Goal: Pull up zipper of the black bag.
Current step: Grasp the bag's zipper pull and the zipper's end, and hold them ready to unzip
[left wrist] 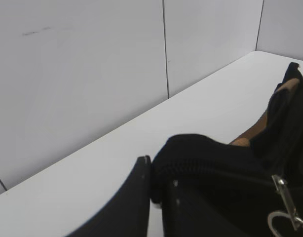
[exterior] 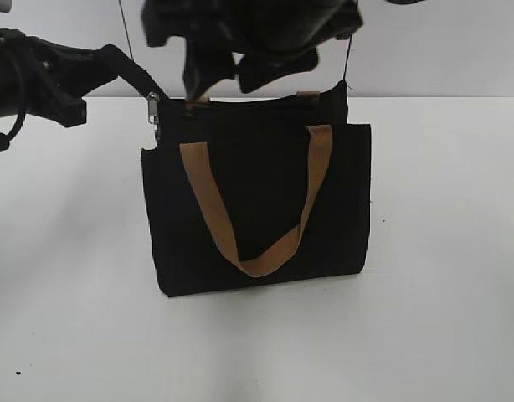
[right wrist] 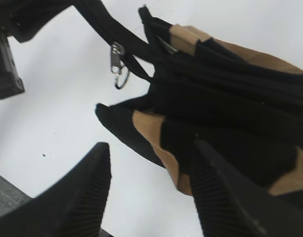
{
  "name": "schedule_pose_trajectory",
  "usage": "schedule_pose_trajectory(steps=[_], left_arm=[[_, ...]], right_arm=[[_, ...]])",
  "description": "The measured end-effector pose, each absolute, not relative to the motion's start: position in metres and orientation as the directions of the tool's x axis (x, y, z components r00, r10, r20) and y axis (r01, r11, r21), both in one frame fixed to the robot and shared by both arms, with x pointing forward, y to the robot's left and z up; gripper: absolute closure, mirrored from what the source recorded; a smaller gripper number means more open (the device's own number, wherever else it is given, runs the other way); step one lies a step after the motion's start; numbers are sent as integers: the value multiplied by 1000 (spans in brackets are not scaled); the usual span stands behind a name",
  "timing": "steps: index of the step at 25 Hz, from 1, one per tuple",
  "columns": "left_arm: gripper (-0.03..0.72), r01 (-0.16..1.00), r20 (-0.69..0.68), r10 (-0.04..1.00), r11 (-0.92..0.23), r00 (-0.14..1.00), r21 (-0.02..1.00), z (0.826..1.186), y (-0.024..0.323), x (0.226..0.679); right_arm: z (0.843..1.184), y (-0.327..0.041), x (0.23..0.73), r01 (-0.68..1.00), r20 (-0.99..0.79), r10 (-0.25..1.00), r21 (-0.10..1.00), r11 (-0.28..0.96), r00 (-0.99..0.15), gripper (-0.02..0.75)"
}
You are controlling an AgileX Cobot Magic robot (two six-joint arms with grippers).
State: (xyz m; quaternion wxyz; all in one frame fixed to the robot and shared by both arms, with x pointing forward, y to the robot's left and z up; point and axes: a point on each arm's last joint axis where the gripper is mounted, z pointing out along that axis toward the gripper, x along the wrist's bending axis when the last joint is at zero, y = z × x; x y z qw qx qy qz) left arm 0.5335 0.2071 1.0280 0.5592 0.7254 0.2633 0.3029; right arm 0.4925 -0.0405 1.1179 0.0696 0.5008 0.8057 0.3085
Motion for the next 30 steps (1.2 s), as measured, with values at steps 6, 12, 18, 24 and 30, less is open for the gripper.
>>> schedule_pose_trajectory(steps=[6, 12, 18, 24, 30], left_arm=[[654, 42, 147, 719, -239, 679, 970, 1028, 207, 533], [654, 42, 147, 719, -238, 680, 970, 1028, 207, 533], [654, 41, 147, 718, -238, 680, 970, 1028, 207, 533], [654, 40, 147, 718, -237, 680, 971, 1028, 207, 533], [654, 37, 147, 717, -235, 681, 971, 1029, 207, 533]], right_arm=[[1101, 2, 511, 817, 310, 830, 511, 266, -464, 375], [1081, 20, 525, 848, 359, 832, 481, 224, -423, 436], [1065, 27, 531, 858, 360, 840, 465, 216, -406, 458], [1054, 29, 538, 857, 340, 858, 478, 194, -384, 476], [1042, 31, 544, 857, 307, 878, 479, 191, -367, 484]])
